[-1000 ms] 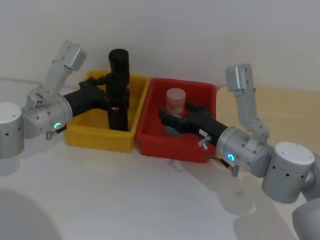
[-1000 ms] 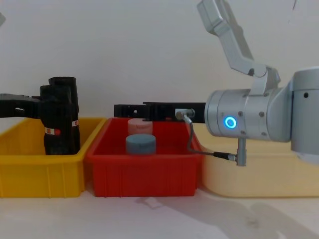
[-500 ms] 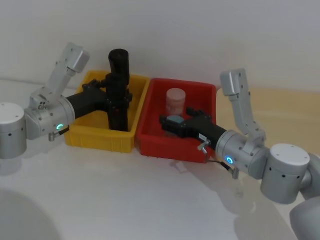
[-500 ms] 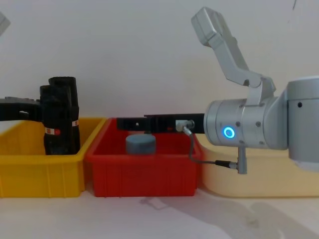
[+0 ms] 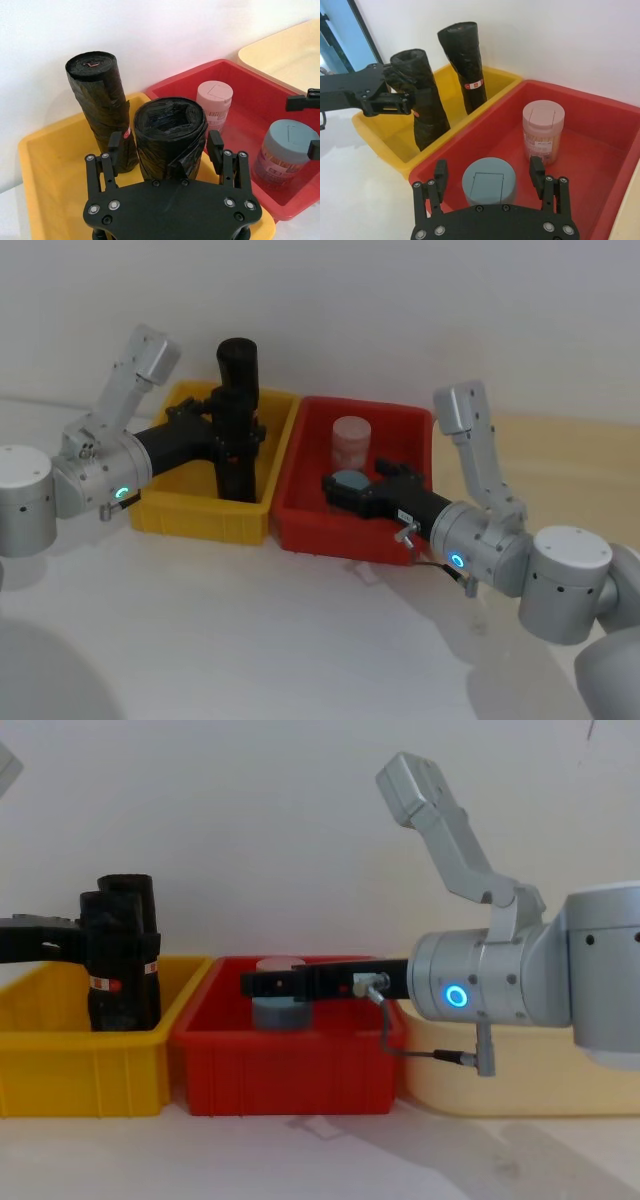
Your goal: Pick up the garbage bag with the one hand and transfer it to the other hand.
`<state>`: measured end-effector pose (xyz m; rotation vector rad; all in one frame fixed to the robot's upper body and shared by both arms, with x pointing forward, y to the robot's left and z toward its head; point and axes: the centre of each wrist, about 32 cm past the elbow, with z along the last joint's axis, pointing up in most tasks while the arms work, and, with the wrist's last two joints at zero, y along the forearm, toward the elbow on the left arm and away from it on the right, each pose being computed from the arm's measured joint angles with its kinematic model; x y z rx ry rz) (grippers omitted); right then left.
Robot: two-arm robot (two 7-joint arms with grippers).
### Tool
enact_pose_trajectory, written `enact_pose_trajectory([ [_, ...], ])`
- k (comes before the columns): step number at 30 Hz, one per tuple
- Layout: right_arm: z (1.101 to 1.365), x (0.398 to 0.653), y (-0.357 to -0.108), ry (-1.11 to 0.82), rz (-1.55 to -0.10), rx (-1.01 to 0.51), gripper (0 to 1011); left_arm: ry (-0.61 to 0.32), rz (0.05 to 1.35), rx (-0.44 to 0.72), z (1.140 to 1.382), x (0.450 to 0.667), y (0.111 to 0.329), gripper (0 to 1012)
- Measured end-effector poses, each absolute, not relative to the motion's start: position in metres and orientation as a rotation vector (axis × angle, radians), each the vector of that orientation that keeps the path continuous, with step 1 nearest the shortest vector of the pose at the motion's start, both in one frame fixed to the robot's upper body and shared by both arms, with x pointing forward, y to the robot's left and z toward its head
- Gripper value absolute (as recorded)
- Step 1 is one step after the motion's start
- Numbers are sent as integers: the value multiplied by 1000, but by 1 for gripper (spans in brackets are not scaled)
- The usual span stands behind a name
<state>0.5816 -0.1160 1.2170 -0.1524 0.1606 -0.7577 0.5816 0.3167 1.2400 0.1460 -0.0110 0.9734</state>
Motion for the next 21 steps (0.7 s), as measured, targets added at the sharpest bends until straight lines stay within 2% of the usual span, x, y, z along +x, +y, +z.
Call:
enact_pose_trajectory([
  [21,1210,587,-114,171,-749,-187,1001,-16,979,145,1240,582,317,1000],
])
